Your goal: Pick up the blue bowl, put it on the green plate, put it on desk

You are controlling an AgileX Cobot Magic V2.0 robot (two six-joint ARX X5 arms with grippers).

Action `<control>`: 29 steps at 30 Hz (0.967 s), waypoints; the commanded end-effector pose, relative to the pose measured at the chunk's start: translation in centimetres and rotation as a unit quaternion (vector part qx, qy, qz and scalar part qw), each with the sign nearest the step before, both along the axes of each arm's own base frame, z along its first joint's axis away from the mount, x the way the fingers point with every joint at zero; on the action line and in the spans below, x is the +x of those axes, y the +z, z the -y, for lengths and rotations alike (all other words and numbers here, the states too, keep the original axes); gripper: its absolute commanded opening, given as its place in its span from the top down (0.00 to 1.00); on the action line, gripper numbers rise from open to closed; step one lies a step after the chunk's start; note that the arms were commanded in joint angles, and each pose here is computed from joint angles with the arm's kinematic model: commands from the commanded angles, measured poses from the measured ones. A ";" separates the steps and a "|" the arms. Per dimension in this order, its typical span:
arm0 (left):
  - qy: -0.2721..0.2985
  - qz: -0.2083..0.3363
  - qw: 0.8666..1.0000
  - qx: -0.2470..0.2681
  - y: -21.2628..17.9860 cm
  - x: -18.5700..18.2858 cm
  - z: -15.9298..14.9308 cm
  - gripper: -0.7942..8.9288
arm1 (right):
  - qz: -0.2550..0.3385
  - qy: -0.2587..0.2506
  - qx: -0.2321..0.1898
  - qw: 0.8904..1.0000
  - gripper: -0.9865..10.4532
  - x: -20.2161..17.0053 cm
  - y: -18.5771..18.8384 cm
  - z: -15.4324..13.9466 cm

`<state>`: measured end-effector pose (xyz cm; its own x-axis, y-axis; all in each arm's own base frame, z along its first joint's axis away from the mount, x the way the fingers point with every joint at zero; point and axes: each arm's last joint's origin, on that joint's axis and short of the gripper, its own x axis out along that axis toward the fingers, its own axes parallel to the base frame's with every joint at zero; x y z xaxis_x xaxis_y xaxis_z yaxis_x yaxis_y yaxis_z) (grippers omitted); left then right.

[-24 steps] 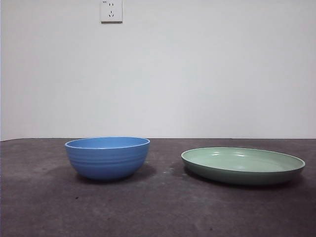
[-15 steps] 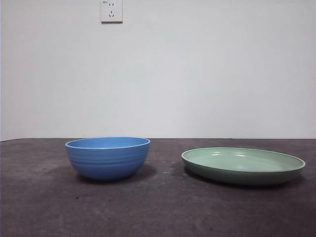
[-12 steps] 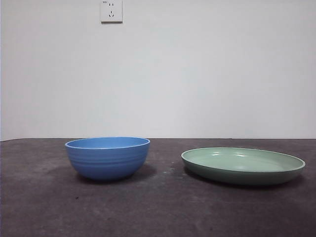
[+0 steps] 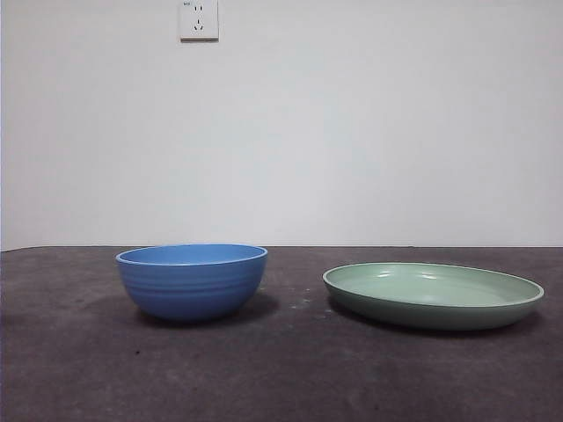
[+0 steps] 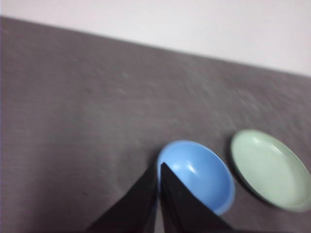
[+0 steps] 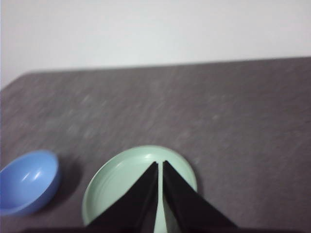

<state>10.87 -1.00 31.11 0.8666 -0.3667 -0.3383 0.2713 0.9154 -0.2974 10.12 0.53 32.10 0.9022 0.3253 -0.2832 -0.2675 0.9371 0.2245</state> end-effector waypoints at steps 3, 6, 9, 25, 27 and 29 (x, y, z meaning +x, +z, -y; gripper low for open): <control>-0.078 -0.032 0.996 0.019 1.3 1.7 0.4 0.91 | -0.040 0.066 -0.029 0.997 0.91 1.4 1.9 -0.2; -0.120 -0.057 0.991 0.020 1.7 2.5 0.9 0.91 | -0.077 0.105 -0.026 0.991 0.91 2.1 2.3 -0.4; -0.156 -0.074 0.985 0.022 2.0 2.9 1.4 0.91 | -0.112 0.132 -0.030 0.984 0.91 2.7 2.2 -0.7; -0.215 -0.108 0.970 0.038 1.6 2.8 2.7 0.91 | -0.206 0.233 -0.051 0.949 0.91 2.6 0.7 -2.8; -0.214 -0.108 0.970 0.038 1.6 2.8 2.7 0.89 | -0.209 0.231 -0.047 0.949 0.88 2.6 0.7 -2.8; -0.214 -0.108 0.970 0.038 1.6 2.8 2.7 0.85 | -0.211 0.229 -0.045 0.949 0.76 2.6 0.7 -2.8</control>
<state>13.58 -3.63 32.17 0.5425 -0.6361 -0.5487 0.5469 0.7632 -0.3441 12.56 3.24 32.25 0.4642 0.6085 -0.6436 -0.5500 0.7676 0.3291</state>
